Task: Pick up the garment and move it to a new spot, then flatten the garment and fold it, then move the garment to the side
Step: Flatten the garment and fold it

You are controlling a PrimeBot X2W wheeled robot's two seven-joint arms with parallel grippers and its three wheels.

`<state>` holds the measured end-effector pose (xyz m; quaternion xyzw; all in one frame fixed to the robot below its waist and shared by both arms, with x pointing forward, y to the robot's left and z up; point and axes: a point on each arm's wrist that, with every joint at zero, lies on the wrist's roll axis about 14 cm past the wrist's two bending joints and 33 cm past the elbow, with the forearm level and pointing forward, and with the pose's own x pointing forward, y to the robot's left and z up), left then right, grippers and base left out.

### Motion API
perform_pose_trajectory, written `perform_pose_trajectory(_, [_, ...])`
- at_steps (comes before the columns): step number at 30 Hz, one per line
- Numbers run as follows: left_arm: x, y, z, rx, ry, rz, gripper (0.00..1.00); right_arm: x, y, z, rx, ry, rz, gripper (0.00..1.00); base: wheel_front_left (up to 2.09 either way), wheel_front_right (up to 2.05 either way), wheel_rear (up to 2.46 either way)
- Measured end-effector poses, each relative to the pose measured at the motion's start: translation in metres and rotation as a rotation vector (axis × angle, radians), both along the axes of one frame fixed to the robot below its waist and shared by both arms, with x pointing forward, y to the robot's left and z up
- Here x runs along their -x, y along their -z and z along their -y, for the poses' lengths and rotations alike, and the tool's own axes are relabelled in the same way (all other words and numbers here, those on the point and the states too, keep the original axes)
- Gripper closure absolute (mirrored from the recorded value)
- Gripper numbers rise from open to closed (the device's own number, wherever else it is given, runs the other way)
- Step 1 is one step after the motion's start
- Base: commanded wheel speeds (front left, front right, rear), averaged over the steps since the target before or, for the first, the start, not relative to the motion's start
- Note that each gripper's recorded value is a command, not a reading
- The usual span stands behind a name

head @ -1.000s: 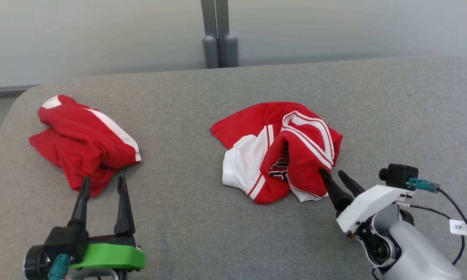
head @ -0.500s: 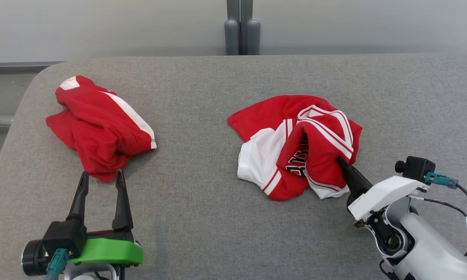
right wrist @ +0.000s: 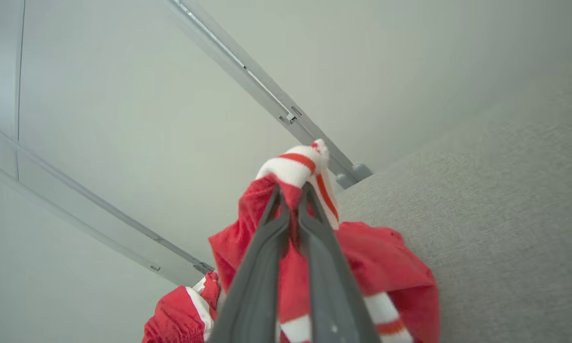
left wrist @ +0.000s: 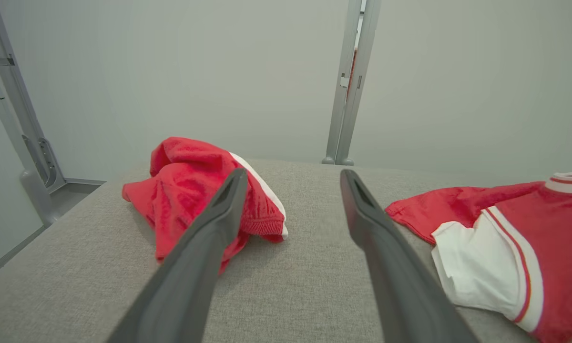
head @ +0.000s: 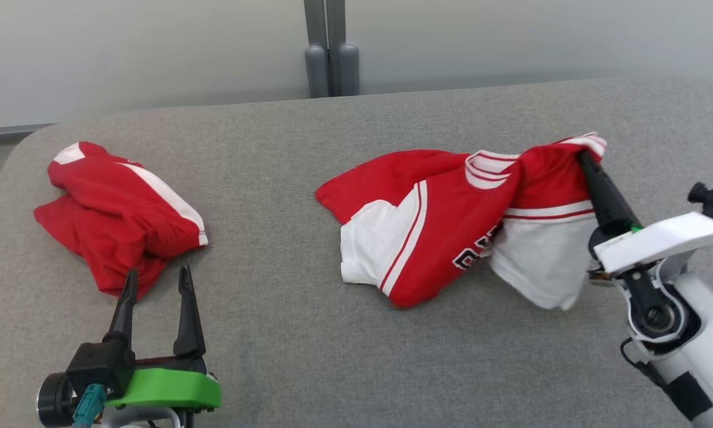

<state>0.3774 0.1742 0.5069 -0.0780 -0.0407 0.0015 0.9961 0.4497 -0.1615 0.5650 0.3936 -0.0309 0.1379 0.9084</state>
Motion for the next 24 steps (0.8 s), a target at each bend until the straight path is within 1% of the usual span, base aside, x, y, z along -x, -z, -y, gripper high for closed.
perform_pose_trajectory(2, [-0.005, 0.002, 0.006, 0.003, 0.017, -0.003, 0.0, -0.005, -0.006, 0.026, -0.047, 0.063, 0.001, 1.0, 0.0, 0.0, 0.0])
perform_pose_trajectory(7, [-0.024, 0.004, 0.02, 0.007, 0.06, -0.004, 0.0, -0.018, 0.008, 0.084, -0.028, 0.198, -0.053, 1.0, 0.0, 0.0, 0.0])
perform_pose_trajectory(14, [-0.047, 0.024, 0.029, 0.004, 0.093, -0.044, 0.0, -0.03, 0.06, 0.148, 0.013, 0.368, -0.206, 1.0, 0.0, 0.0, 0.0])
perform_pose_trajectory(17, [-0.055, 0.034, 0.03, 0.002, 0.1, -0.065, 0.0, -0.03, 0.091, 0.165, 0.068, 0.415, -0.295, 1.0, 0.0, 0.0, 0.0])
perform_pose_trajectory(18, [-0.057, 0.037, 0.031, 0.002, 0.104, -0.074, 0.0, -0.028, 0.103, 0.17, 0.105, 0.425, -0.332, 0.58, 0.0, 0.0, 0.0])
perform_pose_trajectory(19, [-0.058, 0.041, 0.031, 0.001, 0.106, -0.083, 0.0, -0.026, 0.114, 0.173, 0.14, 0.432, -0.365, 0.2, 0.0, 0.0, 0.0])
perform_pose_trajectory(20, [-0.059, 0.043, 0.032, 0.001, 0.107, -0.089, 0.0, -0.024, 0.121, 0.176, 0.167, 0.437, -0.386, 0.0, 0.0, 0.0, 0.0])
perform_pose_trajectory(22, [-0.059, 0.044, 0.033, 0.002, 0.11, -0.093, 0.0, -0.024, 0.125, 0.179, 0.231, 0.438, -0.404, 0.0, 0.0, 0.0, 0.0])
perform_pose_trajectory(24, [-0.058, 0.042, 0.033, 0.003, 0.109, -0.088, 0.0, -0.028, 0.115, 0.182, 0.28, 0.441, -0.376, 0.0, 0.0, 0.0, 0.0])
